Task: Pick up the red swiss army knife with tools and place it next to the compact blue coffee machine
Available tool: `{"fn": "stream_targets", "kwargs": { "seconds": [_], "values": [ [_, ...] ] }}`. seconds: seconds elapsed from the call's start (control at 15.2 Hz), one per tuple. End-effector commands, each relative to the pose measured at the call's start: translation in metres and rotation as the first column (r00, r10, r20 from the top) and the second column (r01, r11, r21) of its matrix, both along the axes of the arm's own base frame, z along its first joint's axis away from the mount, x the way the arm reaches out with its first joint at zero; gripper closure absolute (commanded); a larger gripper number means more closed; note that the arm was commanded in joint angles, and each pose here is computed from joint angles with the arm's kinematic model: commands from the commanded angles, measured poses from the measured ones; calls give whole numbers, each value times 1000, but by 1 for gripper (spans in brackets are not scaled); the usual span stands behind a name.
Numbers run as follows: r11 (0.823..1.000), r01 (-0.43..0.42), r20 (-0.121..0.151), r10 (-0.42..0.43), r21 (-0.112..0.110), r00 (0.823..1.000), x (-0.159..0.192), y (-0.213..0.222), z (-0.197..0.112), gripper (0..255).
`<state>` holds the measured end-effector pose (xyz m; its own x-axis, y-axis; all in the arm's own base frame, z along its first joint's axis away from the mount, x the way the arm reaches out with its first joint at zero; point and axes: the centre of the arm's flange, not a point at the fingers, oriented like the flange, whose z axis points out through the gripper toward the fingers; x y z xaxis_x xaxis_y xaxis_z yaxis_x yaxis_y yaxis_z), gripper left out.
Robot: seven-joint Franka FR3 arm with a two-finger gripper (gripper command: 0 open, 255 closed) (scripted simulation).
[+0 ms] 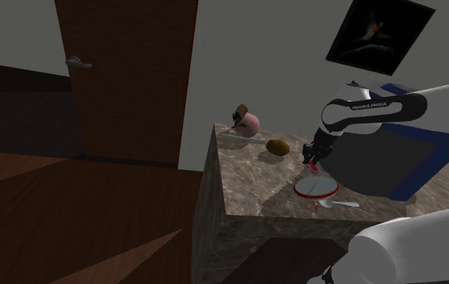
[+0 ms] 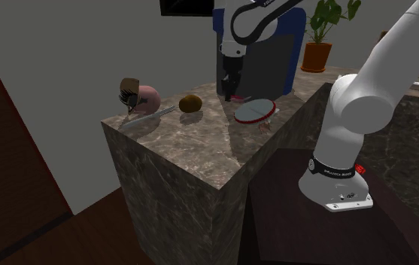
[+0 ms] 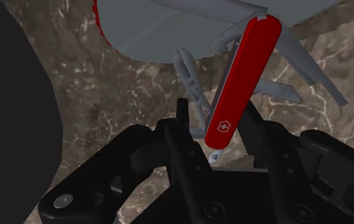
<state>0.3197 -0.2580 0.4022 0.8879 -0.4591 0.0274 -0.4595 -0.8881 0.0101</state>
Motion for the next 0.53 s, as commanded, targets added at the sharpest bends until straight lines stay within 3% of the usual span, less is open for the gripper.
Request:
{"fn": "stream_targets", "kwargs": {
  "seconds": [0.0, 0.46],
  "values": [
    [1000, 0, 1, 0, 0, 1000, 0, -1, -10, 255],
    [1000, 0, 1, 0, 0, 1000, 0, -1, -47, 255]
  ]
}}
